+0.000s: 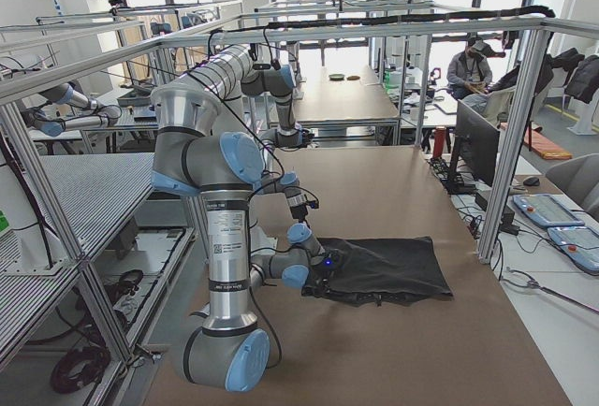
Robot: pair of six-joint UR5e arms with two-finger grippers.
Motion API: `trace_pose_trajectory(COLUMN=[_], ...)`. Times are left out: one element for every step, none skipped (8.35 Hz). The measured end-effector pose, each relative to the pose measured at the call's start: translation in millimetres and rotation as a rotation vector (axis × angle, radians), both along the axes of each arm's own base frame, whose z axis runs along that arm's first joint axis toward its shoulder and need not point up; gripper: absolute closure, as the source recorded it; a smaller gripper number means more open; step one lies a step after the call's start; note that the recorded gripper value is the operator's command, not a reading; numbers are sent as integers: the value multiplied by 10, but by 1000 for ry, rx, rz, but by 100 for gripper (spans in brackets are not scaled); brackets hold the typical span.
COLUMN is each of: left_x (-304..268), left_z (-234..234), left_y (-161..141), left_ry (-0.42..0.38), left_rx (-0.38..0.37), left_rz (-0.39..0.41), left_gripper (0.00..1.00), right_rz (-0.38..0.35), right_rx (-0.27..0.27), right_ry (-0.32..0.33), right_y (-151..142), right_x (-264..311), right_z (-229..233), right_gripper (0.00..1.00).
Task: Fold clothes
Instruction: 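Grasp the shirt's near edge with both grippers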
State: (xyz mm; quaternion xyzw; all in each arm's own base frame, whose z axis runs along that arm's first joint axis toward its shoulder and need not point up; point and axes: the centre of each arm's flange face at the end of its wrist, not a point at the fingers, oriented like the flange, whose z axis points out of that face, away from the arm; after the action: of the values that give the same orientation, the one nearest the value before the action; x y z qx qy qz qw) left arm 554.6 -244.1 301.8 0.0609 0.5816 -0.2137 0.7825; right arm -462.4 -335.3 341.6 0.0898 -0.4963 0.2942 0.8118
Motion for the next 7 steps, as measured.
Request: trace_pose_trajectory(left_x=[1, 2, 3, 3, 3, 4, 3], left_z=[0, 2, 2, 2, 6, 14, 20], left_y=[0, -1, -1, -2, -2, -2, -2], left_ry=[0, -1, -1, -1, -2, -4, -5], left_rx=[0, 0, 0, 0, 0, 0, 0], left_rz=[-1, -1, -1, -1, -1, -1, -1], left_gripper=[100, 100, 100, 100, 100, 100, 100], right_rz=[6, 7, 9, 21, 35, 49, 62], right_rx=[-31, -59, -70, -76, -80, -88, -101], right_ry=[6, 5, 7, 14, 15, 5, -8], right_y=[49, 128, 212, 297, 361, 393, 407], right_x=[-76, -157, -236, -324, -390, -424, -439], right_z=[88, 147, 185, 239, 268, 265, 253], right_gripper=[9, 10, 16, 39, 66, 83, 90])
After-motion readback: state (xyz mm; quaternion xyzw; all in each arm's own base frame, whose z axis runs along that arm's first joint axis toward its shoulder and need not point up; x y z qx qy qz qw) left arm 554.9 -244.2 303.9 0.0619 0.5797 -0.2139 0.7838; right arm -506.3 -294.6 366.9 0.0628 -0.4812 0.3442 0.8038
